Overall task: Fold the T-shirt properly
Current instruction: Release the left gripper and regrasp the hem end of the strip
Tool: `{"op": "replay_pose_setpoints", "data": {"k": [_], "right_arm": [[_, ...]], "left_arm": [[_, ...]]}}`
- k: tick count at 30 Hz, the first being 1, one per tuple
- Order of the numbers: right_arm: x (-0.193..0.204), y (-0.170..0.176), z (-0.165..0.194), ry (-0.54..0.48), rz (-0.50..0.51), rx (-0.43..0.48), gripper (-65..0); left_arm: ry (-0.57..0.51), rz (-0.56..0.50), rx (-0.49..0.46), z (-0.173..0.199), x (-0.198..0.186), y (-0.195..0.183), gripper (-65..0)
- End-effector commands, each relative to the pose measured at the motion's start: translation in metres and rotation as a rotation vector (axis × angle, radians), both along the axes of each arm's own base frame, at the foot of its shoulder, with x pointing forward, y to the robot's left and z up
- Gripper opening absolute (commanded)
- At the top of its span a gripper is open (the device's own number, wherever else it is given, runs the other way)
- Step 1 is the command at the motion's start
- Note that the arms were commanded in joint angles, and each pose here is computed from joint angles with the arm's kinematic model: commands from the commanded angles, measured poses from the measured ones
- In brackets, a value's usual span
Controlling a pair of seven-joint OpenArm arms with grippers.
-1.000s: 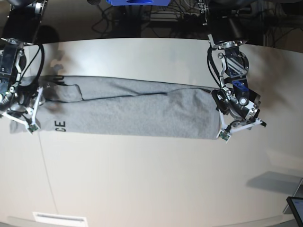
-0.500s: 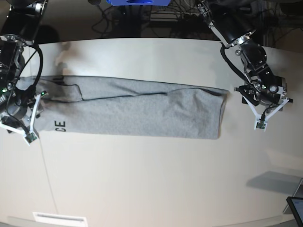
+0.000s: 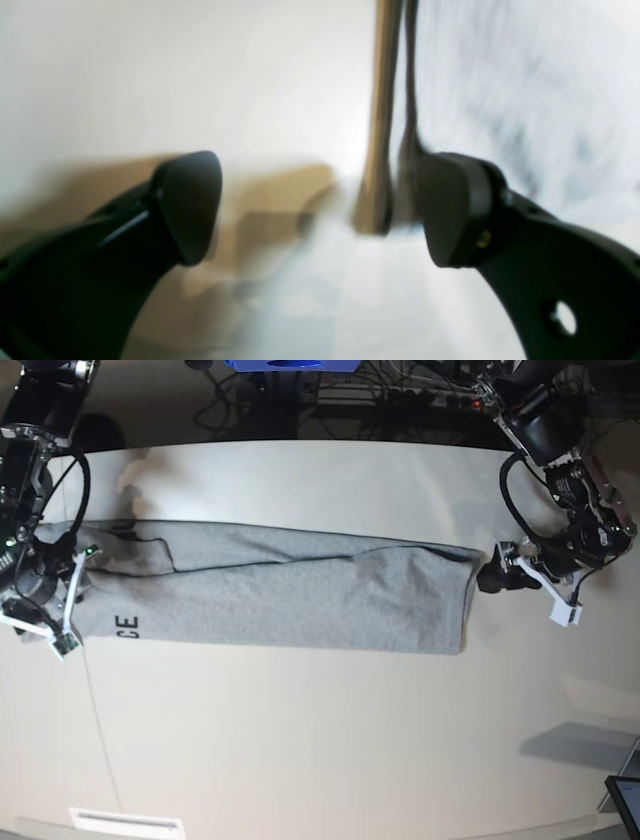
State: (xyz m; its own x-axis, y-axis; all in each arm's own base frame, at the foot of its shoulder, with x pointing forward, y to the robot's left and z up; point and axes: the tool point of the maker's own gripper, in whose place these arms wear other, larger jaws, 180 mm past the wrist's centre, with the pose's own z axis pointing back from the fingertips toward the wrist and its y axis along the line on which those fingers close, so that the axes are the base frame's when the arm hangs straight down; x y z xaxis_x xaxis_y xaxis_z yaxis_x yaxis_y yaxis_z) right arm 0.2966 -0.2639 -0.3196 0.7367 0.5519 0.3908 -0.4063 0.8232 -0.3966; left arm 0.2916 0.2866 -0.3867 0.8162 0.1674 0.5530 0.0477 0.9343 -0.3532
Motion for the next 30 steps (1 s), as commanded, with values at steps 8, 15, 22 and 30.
{"op": "replay_pose_setpoints", "data": {"k": [8, 15, 22, 30], "right_arm": [[0.006, -0.003, 0.01, -0.035, 0.005, -0.012, -32.5], [0.006, -0.002, 0.01, -0.035, 0.006, -0.01, -32.5], [0.006, -0.002, 0.01, -0.034, 0.005, -0.01, -32.5], [0.005, -0.002, 0.009, -0.031, 0.004, -0.011, -32.5]], "left_arm": [[-0.103, -0.045, -0.1, 0.024, 0.015, -0.015, -4.7], [-0.058, -0.172, -0.114, 0.012, 0.016, -0.056, -4.9], [-0.062, -0.183, -0.147, 0.009, 0.017, -0.072, -4.9], [-0.055, -0.214, -0.159, 0.006, 0.018, -0.086, -4.9]]}}
